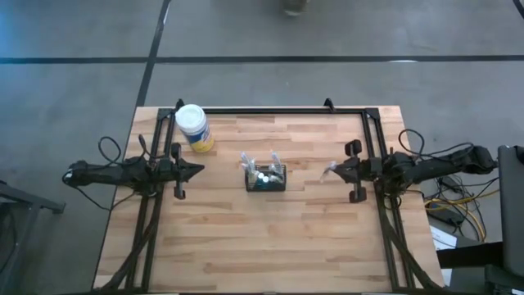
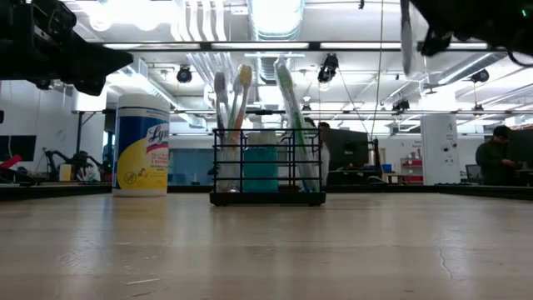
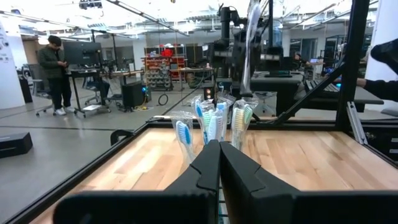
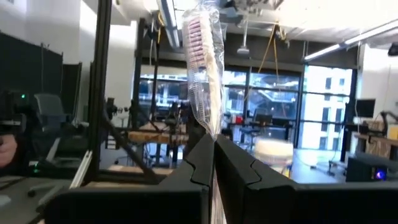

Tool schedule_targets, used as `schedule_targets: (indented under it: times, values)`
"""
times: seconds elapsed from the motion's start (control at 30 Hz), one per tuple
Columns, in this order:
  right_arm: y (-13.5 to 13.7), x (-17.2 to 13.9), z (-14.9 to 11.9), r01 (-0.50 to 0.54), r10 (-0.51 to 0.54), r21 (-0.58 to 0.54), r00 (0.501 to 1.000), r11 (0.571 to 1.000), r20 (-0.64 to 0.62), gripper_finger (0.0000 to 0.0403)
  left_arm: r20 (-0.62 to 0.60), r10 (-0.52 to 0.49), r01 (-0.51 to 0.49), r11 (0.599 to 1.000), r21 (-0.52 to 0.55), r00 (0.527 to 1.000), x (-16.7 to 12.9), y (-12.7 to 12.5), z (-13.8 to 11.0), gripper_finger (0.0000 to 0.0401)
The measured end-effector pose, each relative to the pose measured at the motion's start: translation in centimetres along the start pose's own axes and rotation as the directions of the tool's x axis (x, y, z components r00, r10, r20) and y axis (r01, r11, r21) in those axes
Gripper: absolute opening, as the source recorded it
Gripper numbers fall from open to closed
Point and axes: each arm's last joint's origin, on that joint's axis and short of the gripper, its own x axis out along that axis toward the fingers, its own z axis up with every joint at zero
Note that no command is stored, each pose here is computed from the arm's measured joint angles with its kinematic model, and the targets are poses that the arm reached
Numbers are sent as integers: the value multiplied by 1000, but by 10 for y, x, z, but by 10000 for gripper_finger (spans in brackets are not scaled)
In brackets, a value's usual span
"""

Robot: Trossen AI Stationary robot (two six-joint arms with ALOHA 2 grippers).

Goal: Pick & Place toothbrushing station
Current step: Put the violet toothbrush into the mesh organizer

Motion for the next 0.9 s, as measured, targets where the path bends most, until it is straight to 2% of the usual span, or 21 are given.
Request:
schedule_targets:
  times: [0.2, 0.33, 0.5, 0.77, 0.9]
  values:
    - [2, 46, 29, -80, 78, -89, 997, 993, -26, 8, 0, 1, -1, 1000, 0, 1000, 0, 0, 0, 12]
    - [1, 83, 38, -126, 120, -88, 991, 988, -64, 8, 4, 15, -15, 1000, 0, 1000, 0, 1, 2, 12]
    - [-2, 121, 29, -167, 155, -66, 975, 984, -161, 8, 30, 18, -18, 1000, -7, 999, -3, 2, 18, 12]
    - [-8, 145, -4, -149, 140, -75, 983, 986, -115, 8, 16, 16, -17, 1000, 21, 1000, -8, 4, 33, 12]
    - [-15, 149, -23, -153, 149, -29, 984, 988, -102, 8, 17, 17, -17, 999, 28, 1000, -8, 4, 34, 12]
